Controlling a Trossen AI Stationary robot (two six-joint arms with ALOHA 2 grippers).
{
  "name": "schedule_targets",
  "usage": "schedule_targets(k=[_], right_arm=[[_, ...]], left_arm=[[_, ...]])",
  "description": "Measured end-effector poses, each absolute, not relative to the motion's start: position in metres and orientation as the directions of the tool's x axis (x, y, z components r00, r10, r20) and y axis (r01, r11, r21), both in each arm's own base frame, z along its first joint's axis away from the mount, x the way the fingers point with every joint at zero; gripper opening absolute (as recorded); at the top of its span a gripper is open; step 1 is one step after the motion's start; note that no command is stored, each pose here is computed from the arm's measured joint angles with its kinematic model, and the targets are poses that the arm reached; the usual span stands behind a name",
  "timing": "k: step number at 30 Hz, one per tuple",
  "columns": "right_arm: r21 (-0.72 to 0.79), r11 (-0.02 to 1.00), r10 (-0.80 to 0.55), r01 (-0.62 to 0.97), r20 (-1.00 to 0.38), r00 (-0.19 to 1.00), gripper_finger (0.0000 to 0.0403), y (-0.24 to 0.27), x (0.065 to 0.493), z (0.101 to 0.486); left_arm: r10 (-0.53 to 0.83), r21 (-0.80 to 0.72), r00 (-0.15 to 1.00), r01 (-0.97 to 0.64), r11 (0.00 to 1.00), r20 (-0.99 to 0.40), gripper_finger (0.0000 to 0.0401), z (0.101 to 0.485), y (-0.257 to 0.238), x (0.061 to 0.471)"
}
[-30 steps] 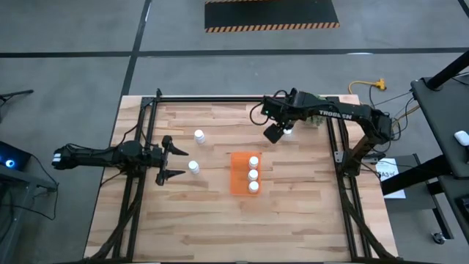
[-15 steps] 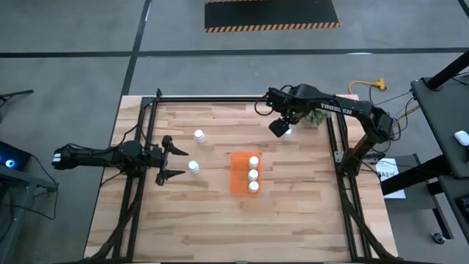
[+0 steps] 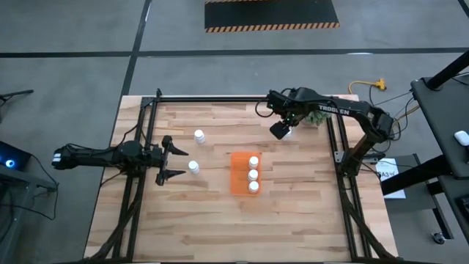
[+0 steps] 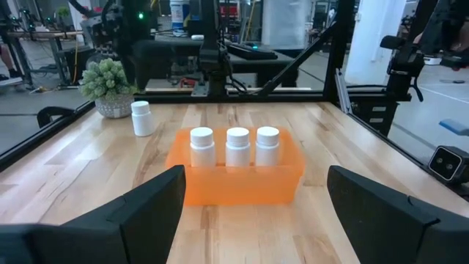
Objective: Pick and place pill bottles into a basket
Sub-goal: Put the white pill bottle into the orange bin
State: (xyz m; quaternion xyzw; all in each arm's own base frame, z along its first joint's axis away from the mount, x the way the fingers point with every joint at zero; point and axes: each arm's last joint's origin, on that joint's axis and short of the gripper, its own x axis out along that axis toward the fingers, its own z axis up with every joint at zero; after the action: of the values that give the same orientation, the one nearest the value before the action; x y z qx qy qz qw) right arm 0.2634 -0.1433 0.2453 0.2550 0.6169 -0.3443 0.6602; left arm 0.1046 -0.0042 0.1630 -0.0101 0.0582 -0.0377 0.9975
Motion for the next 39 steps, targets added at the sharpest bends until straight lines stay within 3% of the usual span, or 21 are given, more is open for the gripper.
schedule_targets(k=[39], right_arm=[[-0.047, 0.651, -0.106, 0.757, -0.994, 0.03, 0.0215, -0.146, 0.249, 0.19]], left_arm=[[-0.076, -0.025, 0.99, 0.074, 0.997, -0.116, 0.0315, 0.163, -0.004, 0.105]])
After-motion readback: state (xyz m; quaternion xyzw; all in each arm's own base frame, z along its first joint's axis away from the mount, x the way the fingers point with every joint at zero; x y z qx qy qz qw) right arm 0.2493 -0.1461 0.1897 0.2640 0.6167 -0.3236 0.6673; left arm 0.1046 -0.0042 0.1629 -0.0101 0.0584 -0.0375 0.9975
